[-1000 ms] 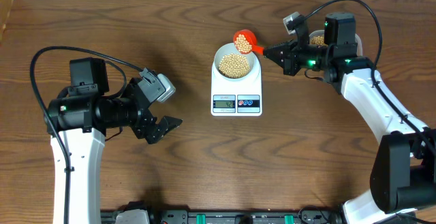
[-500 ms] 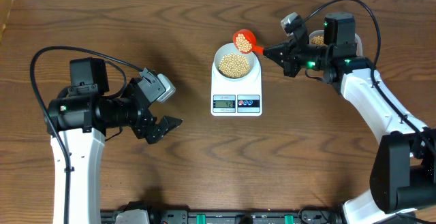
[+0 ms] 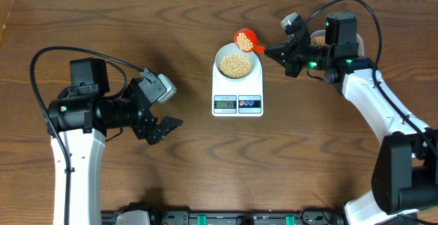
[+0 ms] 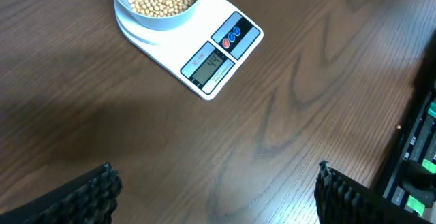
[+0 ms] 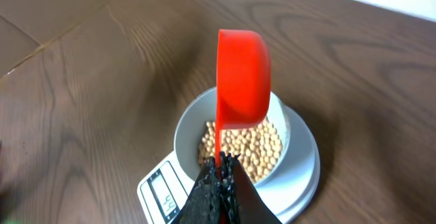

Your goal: Scoop item into bowl and weigh 50g on scale

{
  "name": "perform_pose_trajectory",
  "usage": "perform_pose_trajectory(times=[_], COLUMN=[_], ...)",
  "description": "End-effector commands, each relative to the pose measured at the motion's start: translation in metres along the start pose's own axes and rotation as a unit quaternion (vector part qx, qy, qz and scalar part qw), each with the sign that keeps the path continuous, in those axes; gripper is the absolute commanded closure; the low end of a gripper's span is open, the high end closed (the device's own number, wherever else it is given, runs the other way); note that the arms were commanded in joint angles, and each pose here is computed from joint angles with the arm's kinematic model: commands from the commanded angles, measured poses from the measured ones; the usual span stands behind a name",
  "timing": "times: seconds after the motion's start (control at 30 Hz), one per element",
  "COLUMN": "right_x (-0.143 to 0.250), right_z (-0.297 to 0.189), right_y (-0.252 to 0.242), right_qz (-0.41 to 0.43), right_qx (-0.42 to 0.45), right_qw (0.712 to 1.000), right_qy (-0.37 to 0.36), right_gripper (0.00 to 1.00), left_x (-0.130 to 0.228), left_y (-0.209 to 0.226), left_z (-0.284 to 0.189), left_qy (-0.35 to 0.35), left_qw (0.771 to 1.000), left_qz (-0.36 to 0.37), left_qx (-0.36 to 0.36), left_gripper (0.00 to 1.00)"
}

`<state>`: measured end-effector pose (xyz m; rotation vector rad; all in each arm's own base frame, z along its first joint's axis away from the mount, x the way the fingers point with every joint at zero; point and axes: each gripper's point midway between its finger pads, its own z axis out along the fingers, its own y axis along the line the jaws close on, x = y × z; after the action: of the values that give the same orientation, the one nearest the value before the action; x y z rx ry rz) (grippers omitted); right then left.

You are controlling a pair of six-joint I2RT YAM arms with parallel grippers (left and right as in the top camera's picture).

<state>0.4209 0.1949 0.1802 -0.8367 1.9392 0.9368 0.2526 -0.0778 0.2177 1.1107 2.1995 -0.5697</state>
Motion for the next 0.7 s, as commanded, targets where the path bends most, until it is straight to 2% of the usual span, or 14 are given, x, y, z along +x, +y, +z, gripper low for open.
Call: perform_pose_trajectory(times=[0.0, 0.53, 0.67], right_x=[0.003, 0.005, -0.002], right_z=[0.006, 0.010, 0.009], right_y=[0.003, 0.003, 0.012], right_qz=[-0.009, -0.005, -0.007], right_qx=[-0.009, -0.003, -0.029], right_qw=[1.000, 1.000, 1.000], right_qy=[0.003, 0.007, -0.007], right_gripper=[0.99, 0.99, 0.99], left_x=[-0.010, -0.010, -0.010], left_y=[-0.001, -0.001, -0.001], left_z=[-0.006, -0.006, -0.006], left_qy=[-0.013, -0.013, -0.013], left_qw=[1.000, 1.000, 1.000], left_qz=[0.017, 0.017, 0.017], left_qx=[-0.004, -0.004, -0.004], left_gripper=[0.07, 0.07, 0.07])
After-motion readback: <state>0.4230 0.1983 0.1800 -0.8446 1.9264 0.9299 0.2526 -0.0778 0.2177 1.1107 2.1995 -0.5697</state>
